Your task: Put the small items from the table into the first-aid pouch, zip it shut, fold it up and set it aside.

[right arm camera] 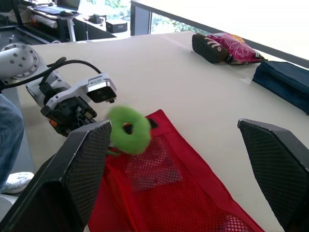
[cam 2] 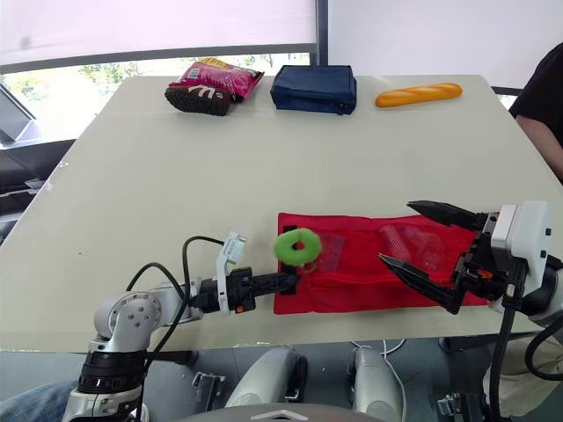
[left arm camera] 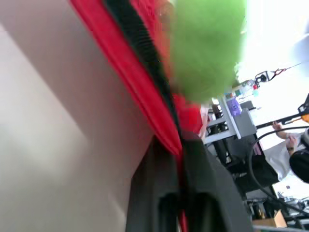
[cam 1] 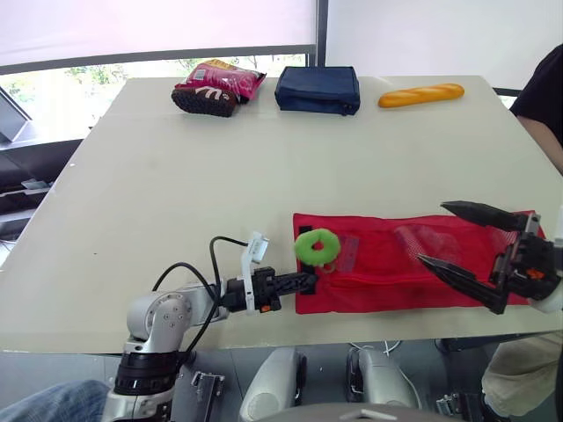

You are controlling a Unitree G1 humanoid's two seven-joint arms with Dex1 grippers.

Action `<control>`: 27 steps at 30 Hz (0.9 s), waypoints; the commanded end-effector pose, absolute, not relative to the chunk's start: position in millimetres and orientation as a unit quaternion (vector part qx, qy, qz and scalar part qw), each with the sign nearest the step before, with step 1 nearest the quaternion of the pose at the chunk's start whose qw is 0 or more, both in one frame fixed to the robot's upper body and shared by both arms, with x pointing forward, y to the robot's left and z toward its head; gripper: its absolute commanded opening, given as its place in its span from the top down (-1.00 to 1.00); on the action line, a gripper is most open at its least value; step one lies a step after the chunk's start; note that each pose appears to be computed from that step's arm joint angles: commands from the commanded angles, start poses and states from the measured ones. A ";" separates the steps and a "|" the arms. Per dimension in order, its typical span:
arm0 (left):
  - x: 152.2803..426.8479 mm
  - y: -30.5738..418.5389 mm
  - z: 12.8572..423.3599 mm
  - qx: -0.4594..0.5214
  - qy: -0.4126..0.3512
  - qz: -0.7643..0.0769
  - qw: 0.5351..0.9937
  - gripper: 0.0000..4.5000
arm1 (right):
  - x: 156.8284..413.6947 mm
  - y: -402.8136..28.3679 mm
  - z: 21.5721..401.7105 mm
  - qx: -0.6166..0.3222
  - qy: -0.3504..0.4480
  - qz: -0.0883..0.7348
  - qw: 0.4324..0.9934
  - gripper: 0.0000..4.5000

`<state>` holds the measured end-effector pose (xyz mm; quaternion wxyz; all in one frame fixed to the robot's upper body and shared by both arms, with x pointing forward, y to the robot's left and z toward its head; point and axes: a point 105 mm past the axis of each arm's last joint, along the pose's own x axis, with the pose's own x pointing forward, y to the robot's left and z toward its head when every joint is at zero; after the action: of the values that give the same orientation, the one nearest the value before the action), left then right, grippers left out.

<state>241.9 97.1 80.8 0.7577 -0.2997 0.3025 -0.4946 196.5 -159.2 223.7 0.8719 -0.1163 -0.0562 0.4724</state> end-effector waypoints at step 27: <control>259.0 97.2 101.1 -0.317 0.248 -0.493 0.771 0.97 | 293.4 -52.0 163.6 -0.085 0.106 0.483 0.865 -1.00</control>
<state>257.8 98.6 92.3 0.7704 -0.3227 0.2668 -0.4808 287.7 -53.2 162.1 0.8605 -0.0773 0.1036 0.4927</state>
